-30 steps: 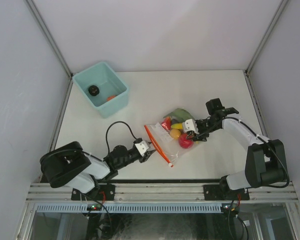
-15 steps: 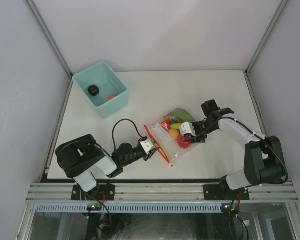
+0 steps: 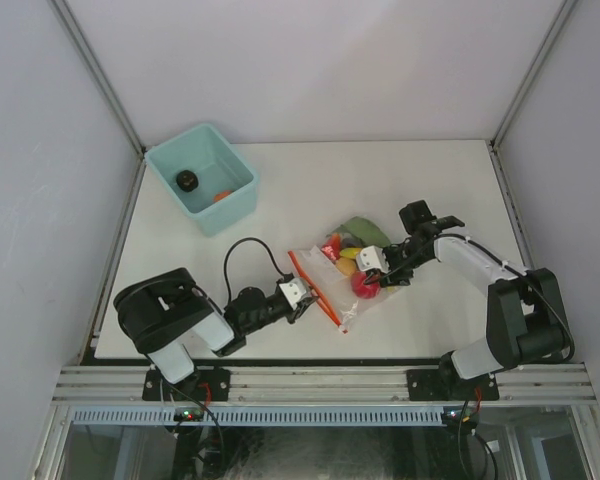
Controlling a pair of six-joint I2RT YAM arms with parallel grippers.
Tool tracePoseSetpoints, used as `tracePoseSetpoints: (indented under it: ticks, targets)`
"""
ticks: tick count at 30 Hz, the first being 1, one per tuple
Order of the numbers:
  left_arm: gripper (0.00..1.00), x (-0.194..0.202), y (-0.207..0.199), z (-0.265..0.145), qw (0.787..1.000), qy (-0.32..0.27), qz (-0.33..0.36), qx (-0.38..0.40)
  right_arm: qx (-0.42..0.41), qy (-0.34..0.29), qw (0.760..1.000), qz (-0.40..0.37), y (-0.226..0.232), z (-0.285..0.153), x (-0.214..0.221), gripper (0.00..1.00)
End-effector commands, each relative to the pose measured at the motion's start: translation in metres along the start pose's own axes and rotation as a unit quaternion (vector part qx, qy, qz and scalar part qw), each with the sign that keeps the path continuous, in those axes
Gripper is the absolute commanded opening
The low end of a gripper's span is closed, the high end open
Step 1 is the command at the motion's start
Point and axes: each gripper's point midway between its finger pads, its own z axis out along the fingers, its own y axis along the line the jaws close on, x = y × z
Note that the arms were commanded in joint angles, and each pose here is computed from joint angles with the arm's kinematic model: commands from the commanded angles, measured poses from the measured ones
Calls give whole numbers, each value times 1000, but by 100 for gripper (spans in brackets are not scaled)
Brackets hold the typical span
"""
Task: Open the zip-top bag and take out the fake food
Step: Pick up the fake fruit from the zipper food storage bag.
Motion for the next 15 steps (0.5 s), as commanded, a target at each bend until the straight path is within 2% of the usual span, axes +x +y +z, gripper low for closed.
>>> tracePoseSetpoints:
  ticks: [1,7,15]
  targets:
    - [34,-19,-3,-3,999,-37,-15,4,-11,1,1000,1,5,5,-1,48]
    - [28,-14,-4,-8,999,-32,-28,2,-17,6,1000,-1,6,8,-1,46]
    - [27,-9,-2,-12,999,-24,-32,-6,-22,9,1000,-3,8,11,-2,44]
